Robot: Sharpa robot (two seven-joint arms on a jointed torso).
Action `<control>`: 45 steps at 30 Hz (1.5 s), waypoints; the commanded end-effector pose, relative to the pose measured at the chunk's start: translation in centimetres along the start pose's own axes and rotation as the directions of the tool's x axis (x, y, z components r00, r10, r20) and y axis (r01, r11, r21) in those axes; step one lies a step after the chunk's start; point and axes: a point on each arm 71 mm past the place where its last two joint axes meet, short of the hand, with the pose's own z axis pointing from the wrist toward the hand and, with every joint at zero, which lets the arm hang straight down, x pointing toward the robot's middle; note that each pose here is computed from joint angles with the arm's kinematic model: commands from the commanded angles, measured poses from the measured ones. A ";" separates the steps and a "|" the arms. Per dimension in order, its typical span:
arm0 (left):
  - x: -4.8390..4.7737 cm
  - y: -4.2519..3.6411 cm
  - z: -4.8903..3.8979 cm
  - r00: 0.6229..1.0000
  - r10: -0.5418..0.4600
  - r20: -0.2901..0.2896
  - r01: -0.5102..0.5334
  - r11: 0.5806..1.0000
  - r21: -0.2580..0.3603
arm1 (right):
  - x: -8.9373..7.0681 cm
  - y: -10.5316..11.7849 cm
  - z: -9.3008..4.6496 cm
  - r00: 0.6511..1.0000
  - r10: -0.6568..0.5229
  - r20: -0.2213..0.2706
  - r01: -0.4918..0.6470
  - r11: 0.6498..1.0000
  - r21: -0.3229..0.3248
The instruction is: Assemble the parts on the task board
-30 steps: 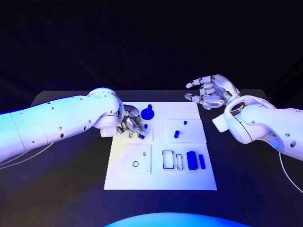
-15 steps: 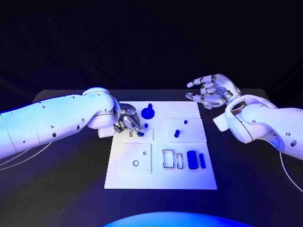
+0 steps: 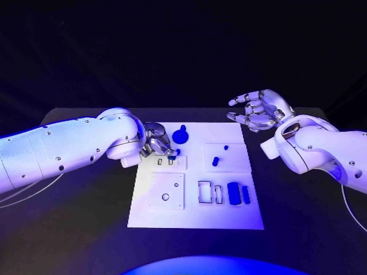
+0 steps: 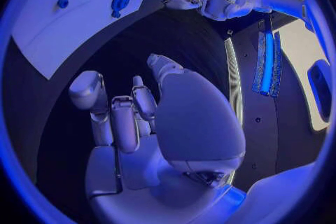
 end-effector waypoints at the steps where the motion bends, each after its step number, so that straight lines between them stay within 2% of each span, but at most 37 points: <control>1: -0.42 -0.25 0.04 0.990 0.085 0.113 -0.086 0.996 0.005 | -0.1 0.0 0.0 1.000 -0.001 -0.004 0.001 1.000 -0.006; 6: -0.06 -0.19 0.23 0.987 0.115 0.112 -0.115 0.993 -0.007 | -0.2 -0.1 0.0 1.000 -0.003 0.000 0.003 1.000 -0.003; 14: 0.64 -0.26 0.45 0.987 0.144 0.069 -0.144 0.990 -0.014 | -0.2 -0.3 0.0 1.000 -0.005 0.002 0.005 1.000 -0.001; 24: 0.93 -0.37 0.68 0.986 0.160 0.044 -0.159 0.987 -0.021 | -0.2 -0.3 0.1 1.000 -0.005 0.002 0.005 1.000 -0.001; 37: 1.39 -0.06 1.15 0.984 0.180 0.010 -0.180 0.983 -0.038 | -0.2 -0.3 0.1 1.000 -0.005 0.002 0.005 1.000 -0.001; 45: 1.50 0.43 1.30 0.982 0.190 0.006 -0.190 0.981 -0.050 | -0.2 -0.3 0.1 1.000 -0.005 0.002 0.005 1.000 -0.001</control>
